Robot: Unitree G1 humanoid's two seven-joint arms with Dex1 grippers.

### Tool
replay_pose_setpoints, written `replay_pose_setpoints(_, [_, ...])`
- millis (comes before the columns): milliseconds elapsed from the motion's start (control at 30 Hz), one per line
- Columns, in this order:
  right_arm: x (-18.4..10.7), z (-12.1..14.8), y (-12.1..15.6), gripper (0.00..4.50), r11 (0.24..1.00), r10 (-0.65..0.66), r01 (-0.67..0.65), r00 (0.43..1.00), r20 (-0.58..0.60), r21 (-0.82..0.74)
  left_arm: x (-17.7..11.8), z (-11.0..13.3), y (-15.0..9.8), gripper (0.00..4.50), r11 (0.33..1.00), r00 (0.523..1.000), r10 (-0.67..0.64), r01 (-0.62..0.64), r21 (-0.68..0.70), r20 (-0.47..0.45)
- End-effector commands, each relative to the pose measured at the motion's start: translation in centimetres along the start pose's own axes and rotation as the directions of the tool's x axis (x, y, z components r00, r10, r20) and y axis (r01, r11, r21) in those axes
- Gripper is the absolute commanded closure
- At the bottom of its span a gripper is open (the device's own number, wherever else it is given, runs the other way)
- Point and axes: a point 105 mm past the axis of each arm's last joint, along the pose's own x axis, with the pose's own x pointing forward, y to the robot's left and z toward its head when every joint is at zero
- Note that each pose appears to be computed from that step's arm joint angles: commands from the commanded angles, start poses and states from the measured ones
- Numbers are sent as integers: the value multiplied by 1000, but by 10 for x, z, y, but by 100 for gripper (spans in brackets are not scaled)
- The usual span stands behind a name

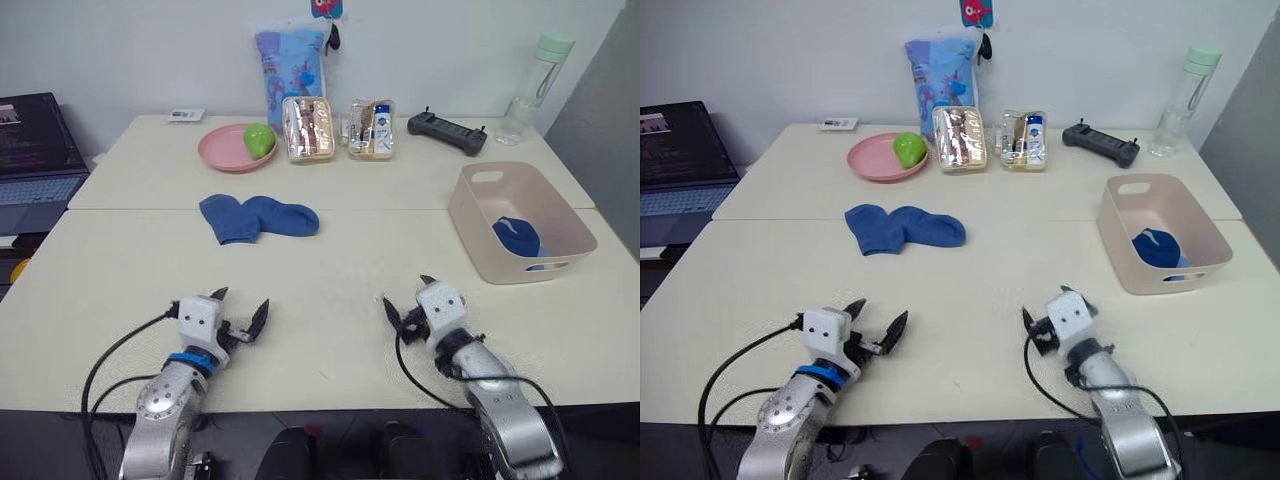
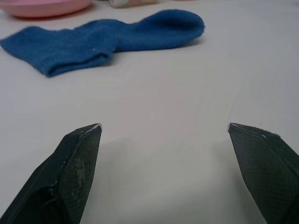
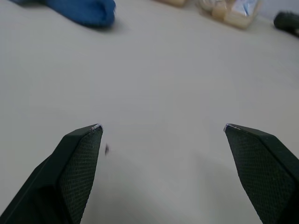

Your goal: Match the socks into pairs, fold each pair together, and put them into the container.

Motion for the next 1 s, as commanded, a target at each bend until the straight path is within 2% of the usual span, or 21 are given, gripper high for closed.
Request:
replay_pose_setpoints(33, [6, 23, 2, 2, 994, 102, -100, 993, 63, -42, 19, 33, 27, 0, 998, 997, 43, -46, 47, 59])
replay_pose_setpoints(133, [10, 36, 10, 2, 971, 238, -238, 967, 89, -16, 44, 48, 40, 0, 995, 998, 39, -44, 85, 59])
replay_pose_setpoints(267, [8, 57, 16, 2, 906, 421, -423, 897, 132, -17, 80, 53, 38, 0, 995, 999, -10, 6, 98, 44])
replay_pose_setpoints(400, [8, 62, 10, 2, 897, 440, -443, 889, 128, -9, 105, 43, 38, 0, 992, 1000, -18, 19, 124, -8])
replay_pose_setpoints(533, [10, 64, 9, 2, 896, 442, -443, 888, 126, -18, 120, 20, 38, 0, 992, 994, -3, 17, 127, -106])
replay_pose_setpoints(633, [11, 66, 8, 2, 903, 429, -429, 894, 126, -30, 126, 16, 40, 0, 991, 993, 9, 7, 134, -120])
replay_pose_setpoints(767, [11, 66, 6, 0, 908, 418, -416, 900, 122, -44, 132, 15, 43, 83, 995, 993, 29, -18, 95, -113])
replay_pose_setpoints(1000, [7, 65, 2, 0, 916, 401, -398, 909, 117, -44, 134, 15, 43, 309, 998, 995, 46, -43, 42, -93])
